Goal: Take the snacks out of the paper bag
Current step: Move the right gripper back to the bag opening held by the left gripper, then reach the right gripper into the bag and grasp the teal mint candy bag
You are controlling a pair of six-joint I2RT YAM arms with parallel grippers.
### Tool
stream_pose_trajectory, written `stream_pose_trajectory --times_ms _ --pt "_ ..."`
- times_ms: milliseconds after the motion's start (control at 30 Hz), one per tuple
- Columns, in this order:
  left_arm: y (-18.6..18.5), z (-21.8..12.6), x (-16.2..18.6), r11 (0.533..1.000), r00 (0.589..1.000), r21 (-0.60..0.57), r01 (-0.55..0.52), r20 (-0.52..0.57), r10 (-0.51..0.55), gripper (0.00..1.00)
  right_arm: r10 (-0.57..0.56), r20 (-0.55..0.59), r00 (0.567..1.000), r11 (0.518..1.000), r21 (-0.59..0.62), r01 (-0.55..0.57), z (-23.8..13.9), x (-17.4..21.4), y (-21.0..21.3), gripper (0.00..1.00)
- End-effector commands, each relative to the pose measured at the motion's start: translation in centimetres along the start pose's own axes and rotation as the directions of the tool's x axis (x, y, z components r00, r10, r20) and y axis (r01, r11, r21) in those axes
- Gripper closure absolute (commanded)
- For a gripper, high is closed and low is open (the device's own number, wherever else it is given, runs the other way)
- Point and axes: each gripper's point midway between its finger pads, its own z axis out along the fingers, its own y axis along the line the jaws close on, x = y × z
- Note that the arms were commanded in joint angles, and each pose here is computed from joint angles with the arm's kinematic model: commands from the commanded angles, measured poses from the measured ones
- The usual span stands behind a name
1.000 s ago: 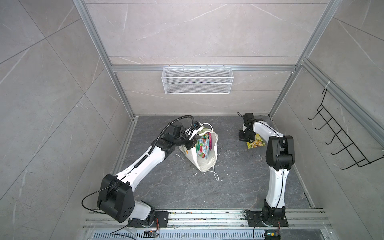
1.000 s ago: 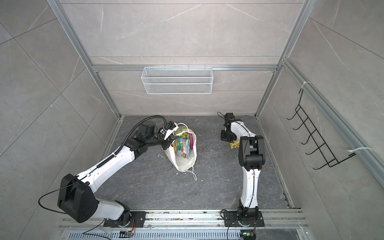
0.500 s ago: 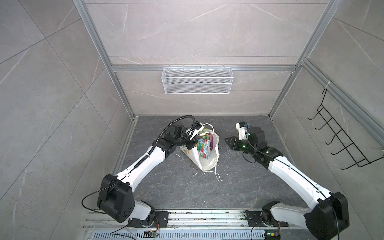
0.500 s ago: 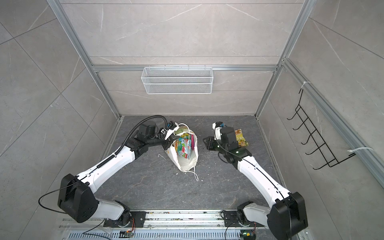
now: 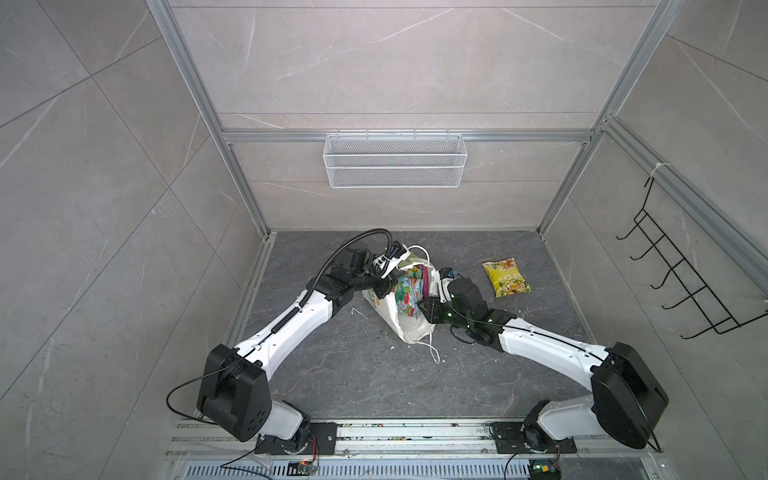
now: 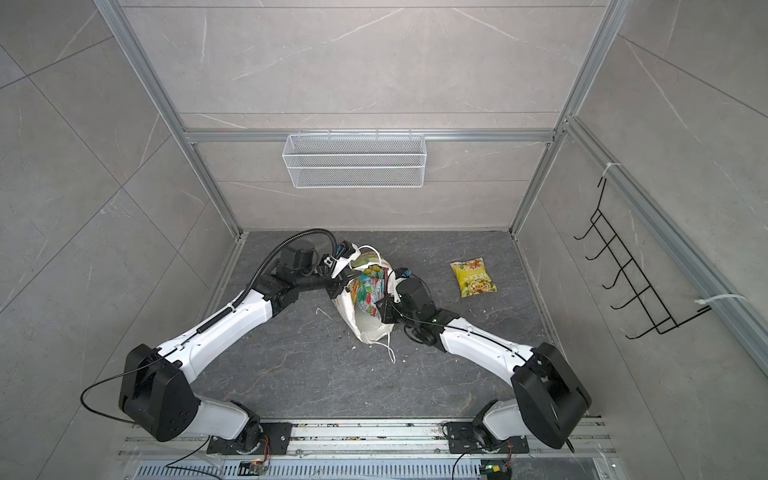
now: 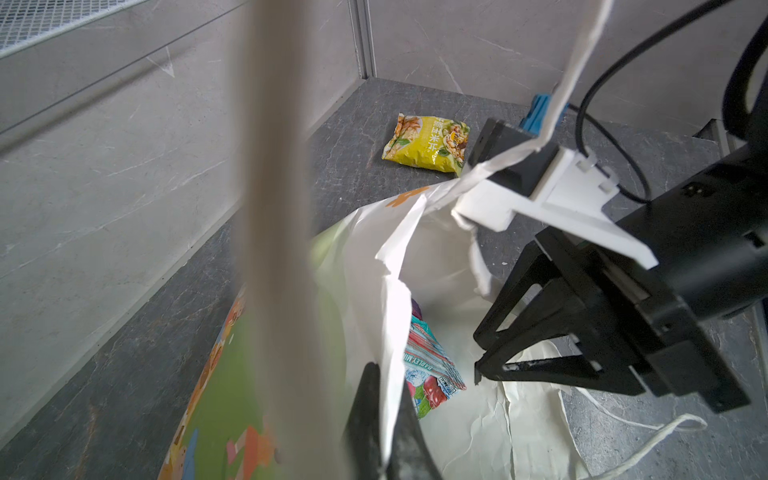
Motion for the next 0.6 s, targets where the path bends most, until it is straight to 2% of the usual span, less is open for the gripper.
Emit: stream_pose_trajectory --times_ms 0,233,433,567 --pt "0.2 -0.7 -4.0 0.999 0.993 -0.004 -0.043 0.108 0.043 1.00 0.019 0.062 0.998 0.999 0.040 -0.021 0.9 -2.0 0.5 0.71" --pt "0.0 -0.8 -4.1 0.999 0.993 -0.004 -0.047 0.112 0.048 1.00 0.103 0.078 0.992 0.967 0.228 -0.118 2.8 -1.7 -3.0 0.62" --pt "0.0 -0.8 -3.9 0.999 0.993 -0.004 -0.047 0.109 0.047 1.00 0.110 0.113 0.988 0.943 0.303 -0.139 3.2 -1.9 -4.5 0.56" --pt "-0.1 -0.8 -4.0 0.999 0.993 -0.002 -0.048 0.111 0.048 1.00 0.090 0.120 0.989 0.942 0.313 -0.123 4.1 -1.9 -4.7 0.47"
